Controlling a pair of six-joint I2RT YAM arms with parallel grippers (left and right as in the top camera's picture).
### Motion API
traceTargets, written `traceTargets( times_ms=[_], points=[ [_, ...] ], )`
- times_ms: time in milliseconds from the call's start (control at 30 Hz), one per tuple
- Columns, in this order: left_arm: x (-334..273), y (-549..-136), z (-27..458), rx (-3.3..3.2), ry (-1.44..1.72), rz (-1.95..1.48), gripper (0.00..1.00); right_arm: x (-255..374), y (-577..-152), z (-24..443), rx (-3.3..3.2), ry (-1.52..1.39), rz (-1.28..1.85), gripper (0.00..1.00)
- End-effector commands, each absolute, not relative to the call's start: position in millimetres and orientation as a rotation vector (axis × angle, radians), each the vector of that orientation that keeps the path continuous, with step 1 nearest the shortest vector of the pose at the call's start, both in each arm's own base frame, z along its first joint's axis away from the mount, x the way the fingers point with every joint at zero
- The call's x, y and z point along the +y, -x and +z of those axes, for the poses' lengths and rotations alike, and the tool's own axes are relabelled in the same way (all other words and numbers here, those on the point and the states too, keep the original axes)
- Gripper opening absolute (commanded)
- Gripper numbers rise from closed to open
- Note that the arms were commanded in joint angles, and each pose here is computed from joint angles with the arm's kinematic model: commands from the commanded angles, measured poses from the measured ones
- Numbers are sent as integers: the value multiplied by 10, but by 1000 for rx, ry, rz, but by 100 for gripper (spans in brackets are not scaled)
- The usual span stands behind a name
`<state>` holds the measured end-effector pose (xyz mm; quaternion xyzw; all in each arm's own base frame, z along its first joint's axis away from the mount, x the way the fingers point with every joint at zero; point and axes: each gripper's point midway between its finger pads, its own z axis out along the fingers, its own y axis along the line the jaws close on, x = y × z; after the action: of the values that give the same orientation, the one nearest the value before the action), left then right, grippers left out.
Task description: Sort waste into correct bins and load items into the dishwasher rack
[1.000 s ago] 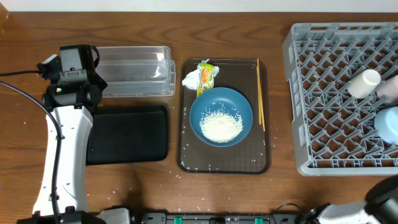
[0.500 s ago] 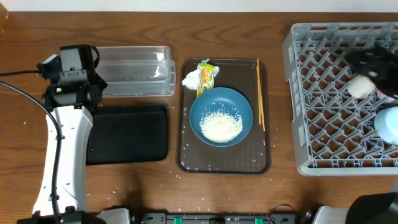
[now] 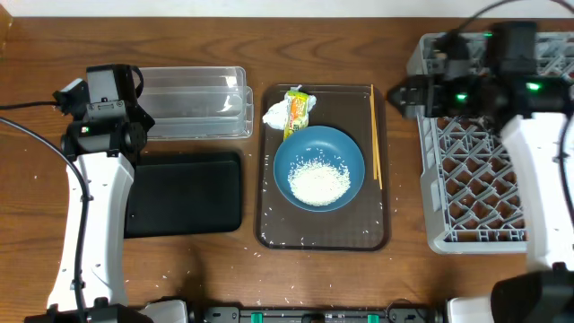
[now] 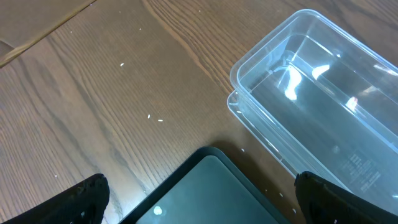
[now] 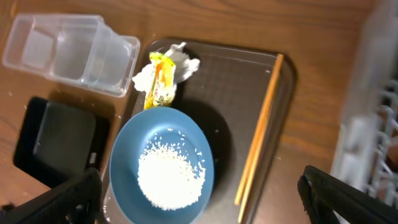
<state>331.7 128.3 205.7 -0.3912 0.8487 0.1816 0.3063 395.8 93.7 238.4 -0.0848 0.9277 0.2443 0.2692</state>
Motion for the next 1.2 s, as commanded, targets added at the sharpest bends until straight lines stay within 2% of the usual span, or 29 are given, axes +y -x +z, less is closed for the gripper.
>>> traceTargets(
  times_ms=[0,200,367,467,600,800,967,1167],
  points=[
    [1313,-3303,2060,2236,1046,500,98,1123,-4044,2204,2519,311,615,99],
    [1313,-3303,2060,2236,1046,500,98,1415,-4202,2068,2486,398,635,99],
    [1313,-3303,2060,2236,1046,500,98,1392,-4266,2060,2474,395,590,99],
    [1313,-3303,2060,2236,1046,500,98,1001,-4467,2013,2492,205,334,99],
    [1313,-3303,2060,2236,1046,500,98,-49,-4629,2086,2406,-322,-184,99],
    [1313,-3303,2060,2236,1046,500,98,-1009,-4516,2312,2249,-572,-585,99],
    [1313,-3303,2060,2236,1046,500,98,-1491,-4368,2279,2223,-734,-620,99],
    [1313,-3303,2060,2236,1046,500,98,-1834,-4252,2090,2247,-912,-395,99]
  ],
)
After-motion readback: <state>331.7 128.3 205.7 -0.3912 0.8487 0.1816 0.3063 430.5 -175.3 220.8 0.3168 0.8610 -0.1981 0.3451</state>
